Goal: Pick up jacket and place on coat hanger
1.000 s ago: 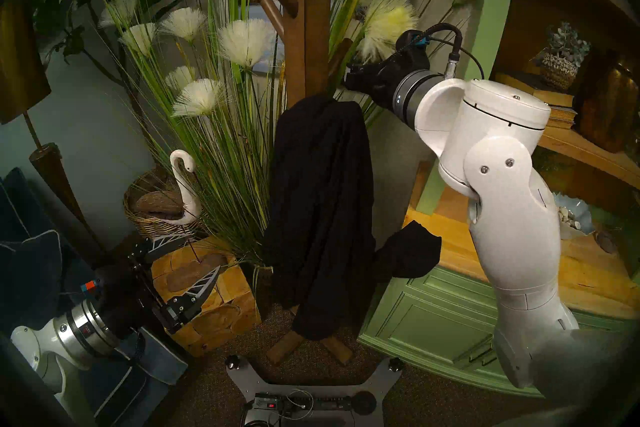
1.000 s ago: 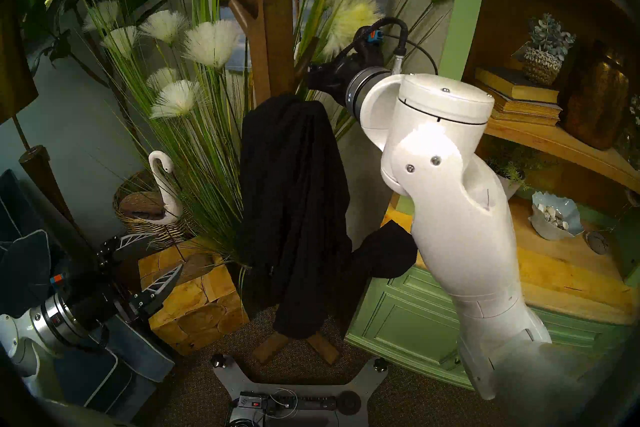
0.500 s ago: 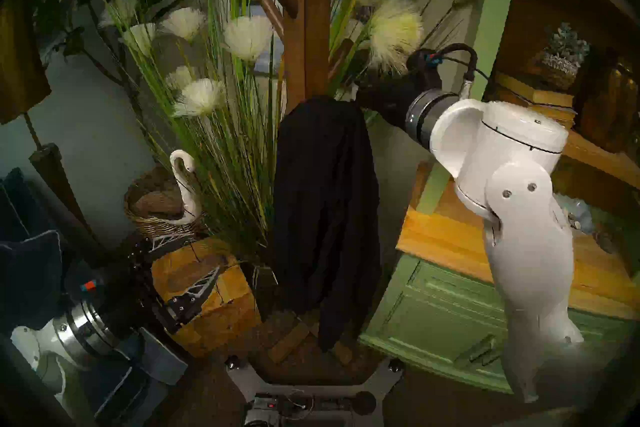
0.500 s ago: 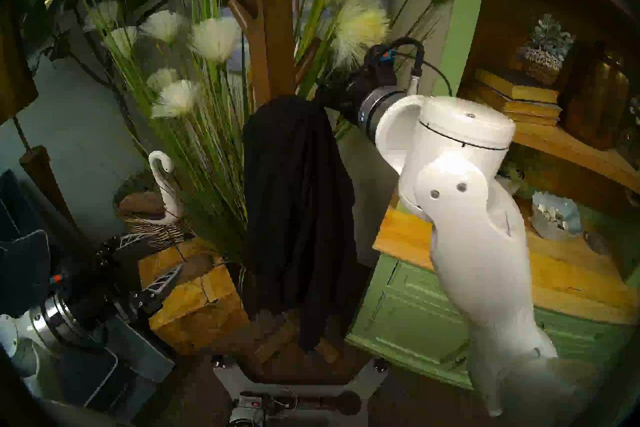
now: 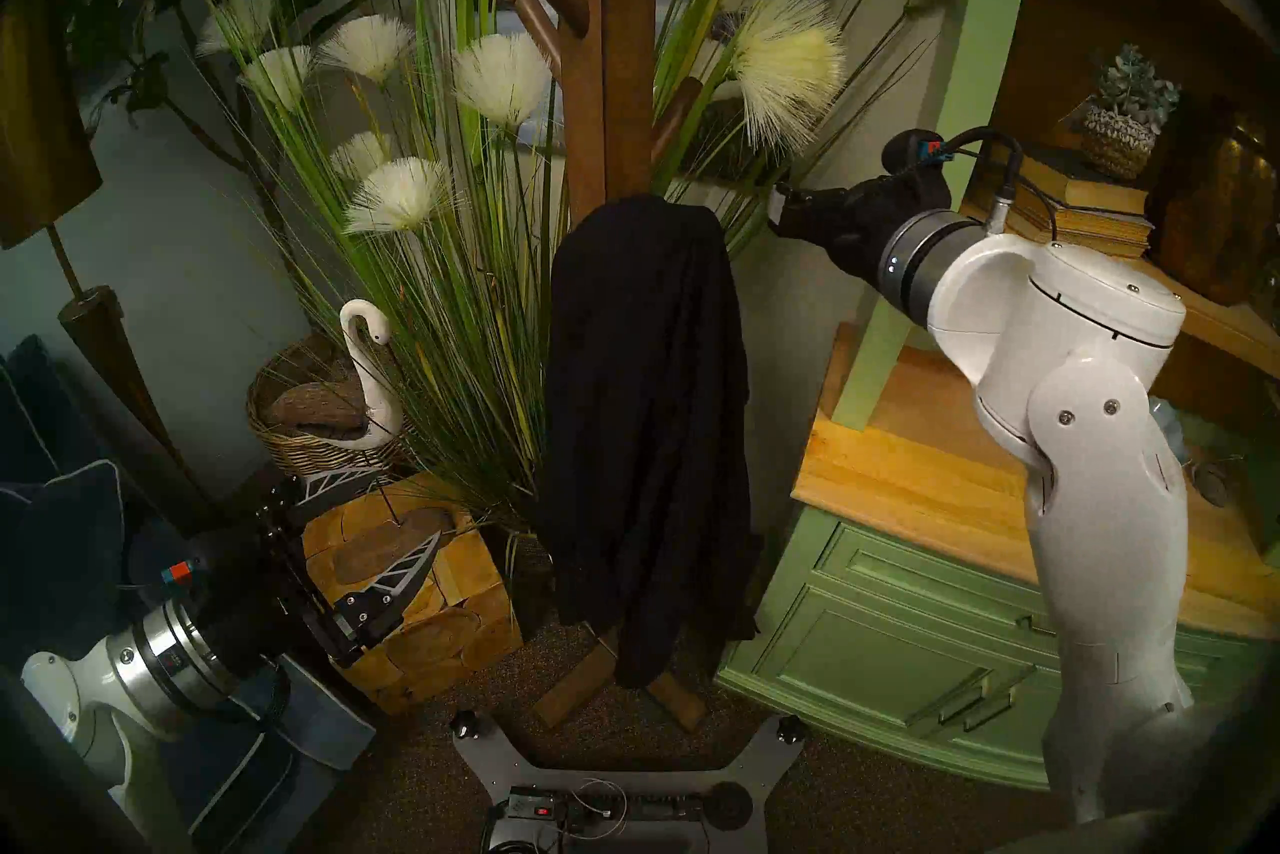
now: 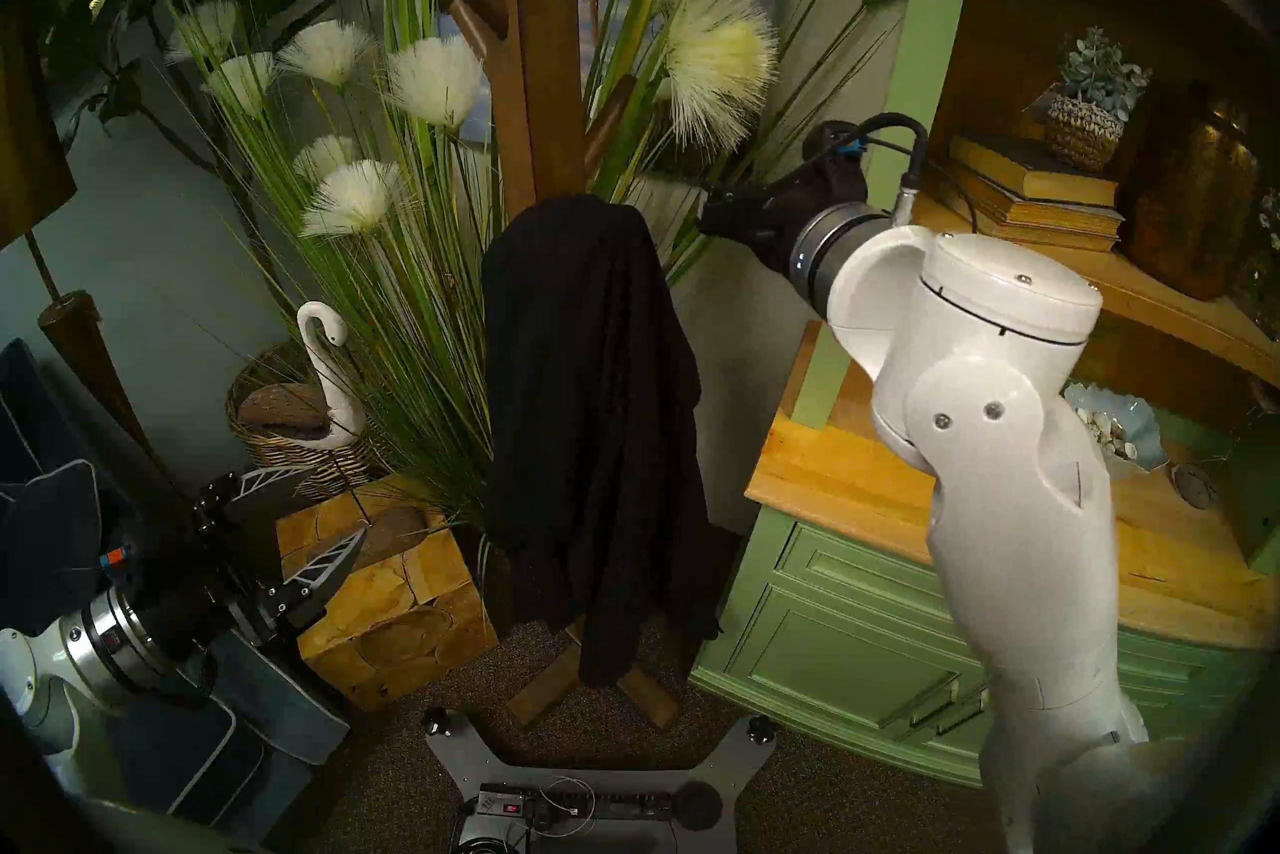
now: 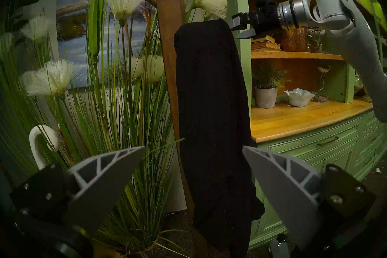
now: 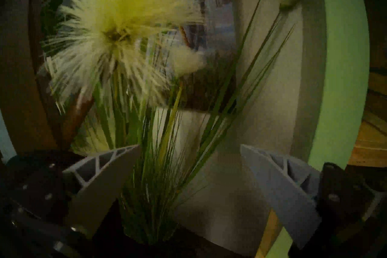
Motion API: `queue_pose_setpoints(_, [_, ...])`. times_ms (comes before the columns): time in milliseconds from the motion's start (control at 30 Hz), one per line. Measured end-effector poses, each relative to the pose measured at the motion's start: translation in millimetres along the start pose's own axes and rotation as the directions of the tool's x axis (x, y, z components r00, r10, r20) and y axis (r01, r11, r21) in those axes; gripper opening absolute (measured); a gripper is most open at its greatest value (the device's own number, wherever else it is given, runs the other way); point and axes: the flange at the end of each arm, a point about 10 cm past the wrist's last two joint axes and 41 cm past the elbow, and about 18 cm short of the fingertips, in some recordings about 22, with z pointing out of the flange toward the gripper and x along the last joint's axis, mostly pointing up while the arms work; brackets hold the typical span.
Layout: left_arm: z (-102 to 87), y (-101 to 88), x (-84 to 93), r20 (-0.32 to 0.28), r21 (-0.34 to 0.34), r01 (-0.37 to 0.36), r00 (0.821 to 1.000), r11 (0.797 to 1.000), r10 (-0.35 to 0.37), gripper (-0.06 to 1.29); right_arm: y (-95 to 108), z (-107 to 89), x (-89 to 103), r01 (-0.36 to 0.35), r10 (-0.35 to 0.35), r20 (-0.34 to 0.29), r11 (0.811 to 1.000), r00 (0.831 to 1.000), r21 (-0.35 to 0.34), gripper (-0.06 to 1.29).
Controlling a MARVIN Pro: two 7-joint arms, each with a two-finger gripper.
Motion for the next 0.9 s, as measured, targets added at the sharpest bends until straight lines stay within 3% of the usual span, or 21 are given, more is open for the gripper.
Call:
queue_pose_setpoints(333, [-0.2,-0.3,-2.0,0.007,0.000,0.001,1.000,1.000,-0.001,1.26,15.4,-2.7,-35.2,0.026,-0.021,0.110,0.999,0.994,-0.043,1.21])
queue_pose_setpoints(900, [-0.4,-0.7,-4.9,0.017,0.000,0.001,1.000,1.000,-0.001,1.26,53.6,-19.3,-94.2,0.084,-0.031,0.300,0.983,0.953,-0.165,1.21])
